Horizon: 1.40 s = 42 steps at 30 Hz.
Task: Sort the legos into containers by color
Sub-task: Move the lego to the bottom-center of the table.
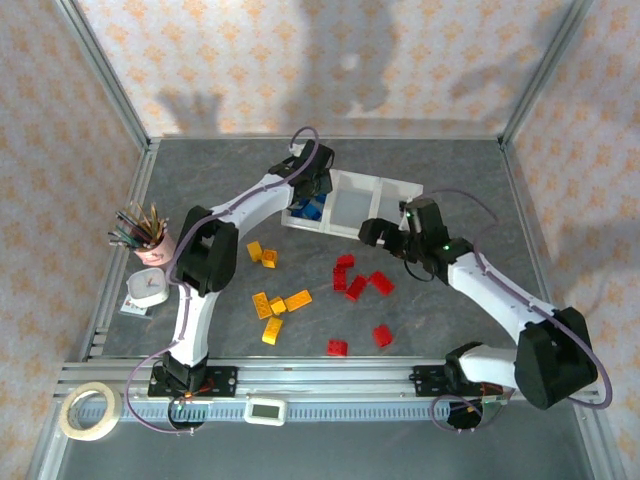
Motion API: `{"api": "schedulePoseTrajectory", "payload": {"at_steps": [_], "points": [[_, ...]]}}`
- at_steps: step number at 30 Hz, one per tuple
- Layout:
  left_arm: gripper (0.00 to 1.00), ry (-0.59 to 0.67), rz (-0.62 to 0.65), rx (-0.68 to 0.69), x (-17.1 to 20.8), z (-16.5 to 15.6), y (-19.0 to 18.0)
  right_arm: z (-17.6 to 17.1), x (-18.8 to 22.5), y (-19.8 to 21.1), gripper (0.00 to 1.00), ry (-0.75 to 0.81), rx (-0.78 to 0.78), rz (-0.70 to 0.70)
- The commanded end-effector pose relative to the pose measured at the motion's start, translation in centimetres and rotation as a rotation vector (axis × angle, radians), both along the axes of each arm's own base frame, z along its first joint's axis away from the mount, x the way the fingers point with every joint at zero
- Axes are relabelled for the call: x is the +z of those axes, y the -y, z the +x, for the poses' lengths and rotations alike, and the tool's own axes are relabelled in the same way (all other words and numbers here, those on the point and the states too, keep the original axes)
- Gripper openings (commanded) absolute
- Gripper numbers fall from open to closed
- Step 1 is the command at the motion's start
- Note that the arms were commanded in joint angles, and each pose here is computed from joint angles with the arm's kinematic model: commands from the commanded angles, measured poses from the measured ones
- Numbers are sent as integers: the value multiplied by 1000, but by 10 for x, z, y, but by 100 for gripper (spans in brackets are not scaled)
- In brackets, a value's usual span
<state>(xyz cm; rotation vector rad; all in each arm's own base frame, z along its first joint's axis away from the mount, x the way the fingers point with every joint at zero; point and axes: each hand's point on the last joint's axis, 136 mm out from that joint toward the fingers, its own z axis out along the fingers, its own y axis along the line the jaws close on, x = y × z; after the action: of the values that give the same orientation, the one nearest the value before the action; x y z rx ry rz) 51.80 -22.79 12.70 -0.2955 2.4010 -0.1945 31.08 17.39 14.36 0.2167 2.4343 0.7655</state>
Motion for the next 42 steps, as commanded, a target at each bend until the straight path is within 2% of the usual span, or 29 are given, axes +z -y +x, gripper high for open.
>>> {"api": "schedulePoseTrajectory", "payload": {"at_steps": [1, 6, 7, 11, 16, 23, 28, 34, 42], "points": [[59, 50, 19, 2, 37, -10, -12, 2, -1, 9, 100, 1, -14, -99], [60, 67, -32, -30, 51, -32, -15, 5, -16, 21, 100, -47, -53, -208], [60, 89, -64, -30, 64, -39, -16, 5, -18, 22, 100, -58, -61, -228], [60, 114, -145, -69, 79, -66, -13, -5, -24, 16, 100, -97, -44, -268], [62, 67, -188, -106, 68, -111, -9, -28, -44, 26, 100, -148, -49, -373], [66, 45, -254, -163, 55, -168, 13, -46, -72, 22, 96, -167, 4, -326], [67, 45, -342, -161, 45, -191, 23, -42, -90, 26, 86, -171, -15, -360], [70, 60, -367, -153, 45, -200, 22, -46, -104, 18, 75, -175, 37, -346], [73, 74, -378, -115, 38, -209, 9, -72, -120, 13, 59, -237, 95, -355]]}}
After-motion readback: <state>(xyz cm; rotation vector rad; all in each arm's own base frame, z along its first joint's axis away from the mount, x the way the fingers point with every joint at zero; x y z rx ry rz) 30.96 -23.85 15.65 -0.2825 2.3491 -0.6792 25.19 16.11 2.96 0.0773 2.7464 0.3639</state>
